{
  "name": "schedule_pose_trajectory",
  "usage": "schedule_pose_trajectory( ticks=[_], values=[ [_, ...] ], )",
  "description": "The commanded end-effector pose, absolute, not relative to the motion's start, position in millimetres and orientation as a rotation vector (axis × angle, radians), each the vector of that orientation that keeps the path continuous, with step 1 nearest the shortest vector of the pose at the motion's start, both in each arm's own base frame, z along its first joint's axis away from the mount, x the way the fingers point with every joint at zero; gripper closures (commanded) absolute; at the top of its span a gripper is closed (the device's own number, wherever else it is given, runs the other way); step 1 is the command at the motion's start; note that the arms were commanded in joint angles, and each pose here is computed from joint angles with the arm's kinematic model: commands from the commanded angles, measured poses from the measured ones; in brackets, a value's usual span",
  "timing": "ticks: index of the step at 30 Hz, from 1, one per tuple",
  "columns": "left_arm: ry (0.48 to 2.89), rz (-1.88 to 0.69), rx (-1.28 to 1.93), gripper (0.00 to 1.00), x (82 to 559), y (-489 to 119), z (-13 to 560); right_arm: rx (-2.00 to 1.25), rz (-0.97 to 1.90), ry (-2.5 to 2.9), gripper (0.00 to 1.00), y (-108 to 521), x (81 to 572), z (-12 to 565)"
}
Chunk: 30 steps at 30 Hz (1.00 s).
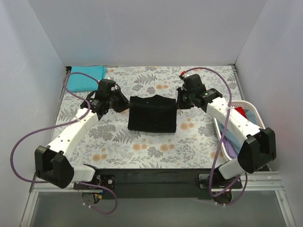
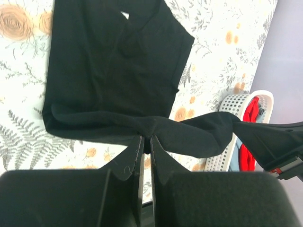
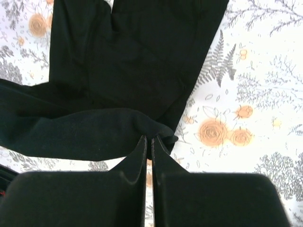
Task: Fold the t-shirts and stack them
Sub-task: Fold the tshirt
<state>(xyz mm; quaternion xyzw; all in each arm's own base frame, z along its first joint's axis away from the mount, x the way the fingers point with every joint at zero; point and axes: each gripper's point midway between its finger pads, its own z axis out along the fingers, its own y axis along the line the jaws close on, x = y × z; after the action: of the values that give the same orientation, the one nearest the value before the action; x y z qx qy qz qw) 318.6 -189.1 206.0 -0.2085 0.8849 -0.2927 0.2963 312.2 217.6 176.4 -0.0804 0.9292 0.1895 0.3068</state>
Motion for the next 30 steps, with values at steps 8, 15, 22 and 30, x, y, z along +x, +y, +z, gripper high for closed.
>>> schedule_pose_trajectory(
  ticks=[8,15,22,30],
  values=[
    [2.278,-0.856,-0.496,1.0,372,-196,227,-0.221,0.595,2.359,0.99,235,367,205],
    [2.309,-0.872,-0.529,1.0,410,-201,206,-0.184,0.601,2.385,0.99,229,393,193],
    [2.305,-0.862,-0.565,1.0,443,-202,192,-0.142,0.616,2.415,0.99,224,426,172],
    [2.327,-0.831,-0.642,1.0,472,-191,161,-0.132,0.66,2.435,0.99,227,463,145]
  ],
)
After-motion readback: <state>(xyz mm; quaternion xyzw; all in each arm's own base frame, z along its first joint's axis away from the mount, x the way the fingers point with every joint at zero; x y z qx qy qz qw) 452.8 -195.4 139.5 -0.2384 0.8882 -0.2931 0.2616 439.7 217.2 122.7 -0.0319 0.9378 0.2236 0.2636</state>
